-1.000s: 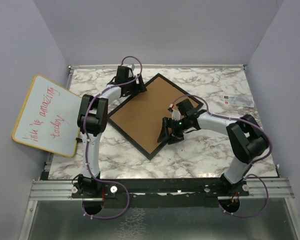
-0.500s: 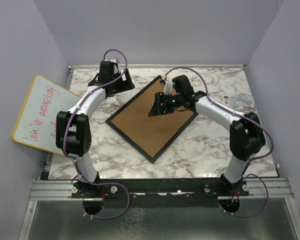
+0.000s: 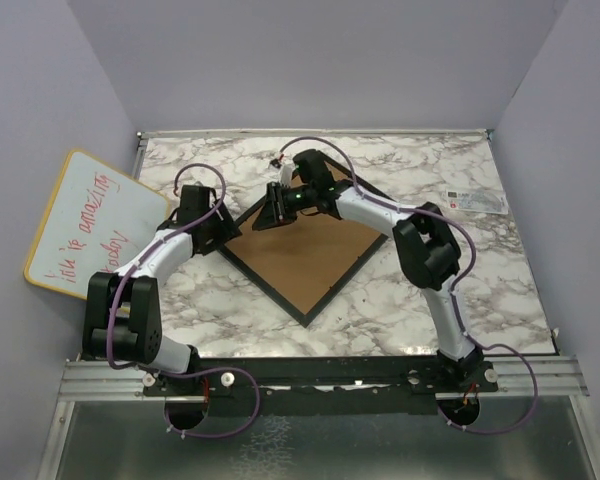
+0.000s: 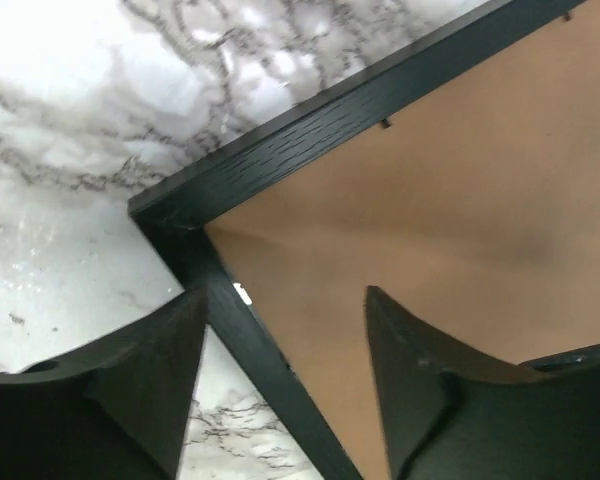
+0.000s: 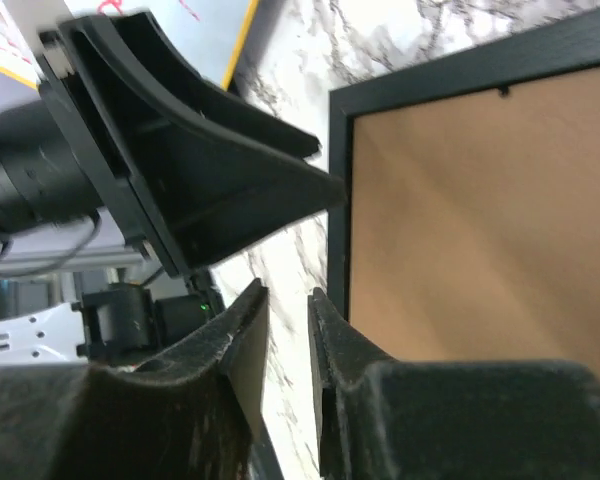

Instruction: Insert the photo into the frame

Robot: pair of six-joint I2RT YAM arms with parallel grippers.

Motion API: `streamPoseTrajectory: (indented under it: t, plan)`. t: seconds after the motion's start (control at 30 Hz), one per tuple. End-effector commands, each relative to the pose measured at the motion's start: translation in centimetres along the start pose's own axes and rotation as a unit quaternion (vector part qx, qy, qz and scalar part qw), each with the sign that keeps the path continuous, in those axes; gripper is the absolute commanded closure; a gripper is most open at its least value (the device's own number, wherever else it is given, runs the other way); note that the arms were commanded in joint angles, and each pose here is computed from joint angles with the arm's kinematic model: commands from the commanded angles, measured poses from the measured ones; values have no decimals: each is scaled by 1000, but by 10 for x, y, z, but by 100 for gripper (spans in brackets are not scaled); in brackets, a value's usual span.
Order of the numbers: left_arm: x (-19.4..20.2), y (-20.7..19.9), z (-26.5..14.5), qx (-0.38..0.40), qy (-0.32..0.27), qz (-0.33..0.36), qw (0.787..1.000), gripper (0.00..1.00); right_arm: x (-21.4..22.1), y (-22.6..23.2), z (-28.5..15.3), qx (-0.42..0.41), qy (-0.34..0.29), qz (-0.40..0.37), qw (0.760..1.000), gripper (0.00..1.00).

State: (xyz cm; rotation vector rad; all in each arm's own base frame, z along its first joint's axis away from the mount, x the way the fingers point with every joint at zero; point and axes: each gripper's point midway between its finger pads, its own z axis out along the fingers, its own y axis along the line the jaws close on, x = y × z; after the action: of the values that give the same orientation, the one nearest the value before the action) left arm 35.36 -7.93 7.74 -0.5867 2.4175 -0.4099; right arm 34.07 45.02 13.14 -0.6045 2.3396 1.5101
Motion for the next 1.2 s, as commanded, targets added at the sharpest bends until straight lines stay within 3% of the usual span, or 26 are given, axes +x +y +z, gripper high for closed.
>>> streamPoseTrajectory:
  t: [0.0,0.17,0.27,0.53,0.87,1.17]
  plan:
    - [10,22,-1,-30,-11,-34,999,42,6,21,32,-58,34,12,998,78]
    - [28,40,4,-55,8,-43,998,58,21,22,58,-67,65,21,995,82]
    - [34,44,10,-58,17,-40,997,67,31,19,66,-63,80,23,995,79]
    - [47,56,14,-69,39,-32,996,81,50,-4,73,-26,100,46,994,78]
    - [53,64,14,-76,45,-32,996,89,71,-15,79,-18,124,58,990,95]
    - [54,64,15,-73,49,-32,996,90,75,-28,85,1,136,63,989,92]
